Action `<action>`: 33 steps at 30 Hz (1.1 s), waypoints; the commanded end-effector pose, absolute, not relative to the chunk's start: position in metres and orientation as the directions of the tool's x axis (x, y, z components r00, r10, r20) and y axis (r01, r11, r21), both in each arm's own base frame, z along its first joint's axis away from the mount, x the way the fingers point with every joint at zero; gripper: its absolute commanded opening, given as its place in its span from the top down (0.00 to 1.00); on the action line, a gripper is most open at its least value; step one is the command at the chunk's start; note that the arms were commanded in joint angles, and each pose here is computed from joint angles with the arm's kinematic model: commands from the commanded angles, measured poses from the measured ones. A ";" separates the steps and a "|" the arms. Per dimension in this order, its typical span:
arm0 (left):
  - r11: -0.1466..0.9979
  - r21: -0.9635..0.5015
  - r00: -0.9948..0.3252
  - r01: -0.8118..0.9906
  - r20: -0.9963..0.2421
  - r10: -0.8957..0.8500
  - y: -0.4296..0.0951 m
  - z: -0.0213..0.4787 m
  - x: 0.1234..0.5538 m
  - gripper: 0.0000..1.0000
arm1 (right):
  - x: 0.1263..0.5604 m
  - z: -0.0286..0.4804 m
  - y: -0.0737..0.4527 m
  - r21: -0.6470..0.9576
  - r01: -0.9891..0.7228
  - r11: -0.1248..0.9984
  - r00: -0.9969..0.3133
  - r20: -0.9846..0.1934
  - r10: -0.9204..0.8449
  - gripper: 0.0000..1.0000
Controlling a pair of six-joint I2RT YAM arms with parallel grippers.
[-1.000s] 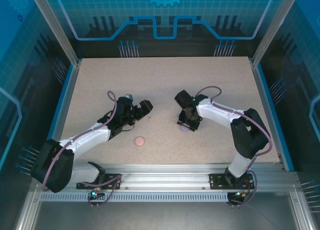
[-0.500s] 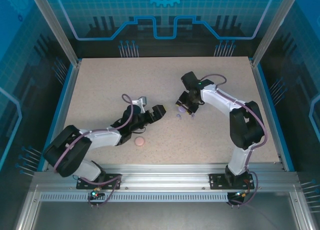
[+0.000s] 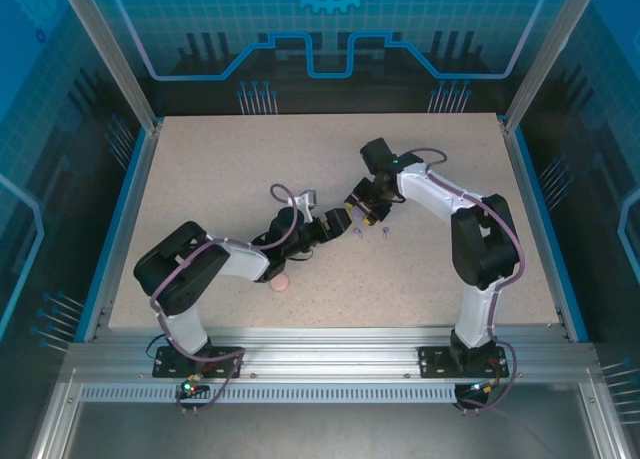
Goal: Insert the wireless bluetooth earbuds into the charging case
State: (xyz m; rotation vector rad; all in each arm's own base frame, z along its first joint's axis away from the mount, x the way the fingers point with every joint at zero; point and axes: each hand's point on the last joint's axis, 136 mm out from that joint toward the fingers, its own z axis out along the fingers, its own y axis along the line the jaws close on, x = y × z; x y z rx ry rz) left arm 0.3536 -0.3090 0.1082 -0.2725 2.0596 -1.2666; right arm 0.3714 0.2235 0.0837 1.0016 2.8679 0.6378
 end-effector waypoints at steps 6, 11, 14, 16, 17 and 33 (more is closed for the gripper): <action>0.440 -0.872 -0.732 0.216 -0.443 -0.518 -0.331 0.115 0.363 0.30 | 0.372 0.092 0.230 0.416 0.605 0.679 -0.782 0.146 0.606 0.62; 0.442 -0.872 -0.731 0.208 -0.439 -0.522 -0.335 0.110 0.366 0.35 | 0.371 0.093 0.232 0.424 0.603 0.675 -0.783 0.155 0.602 0.62; 0.440 -0.875 -0.730 0.205 -0.436 -0.527 -0.337 0.109 0.368 0.37 | 0.369 0.093 0.233 0.427 0.606 0.671 -0.782 0.164 0.601 0.61; 0.438 -0.875 -0.729 0.206 -0.436 -0.528 -0.339 0.109 0.370 0.39 | 0.368 0.094 0.233 0.431 0.605 0.669 -0.782 0.167 0.600 0.62; 0.435 -0.877 -0.729 0.205 -0.434 -0.530 -0.340 0.109 0.371 0.40 | 0.368 0.095 0.233 0.432 0.604 0.670 -0.783 0.166 0.599 0.62; 0.449 -0.873 -0.723 0.192 -0.435 -0.537 -0.339 0.104 0.372 0.64 | 0.368 0.095 0.232 0.435 0.603 0.668 -0.783 0.166 0.599 0.62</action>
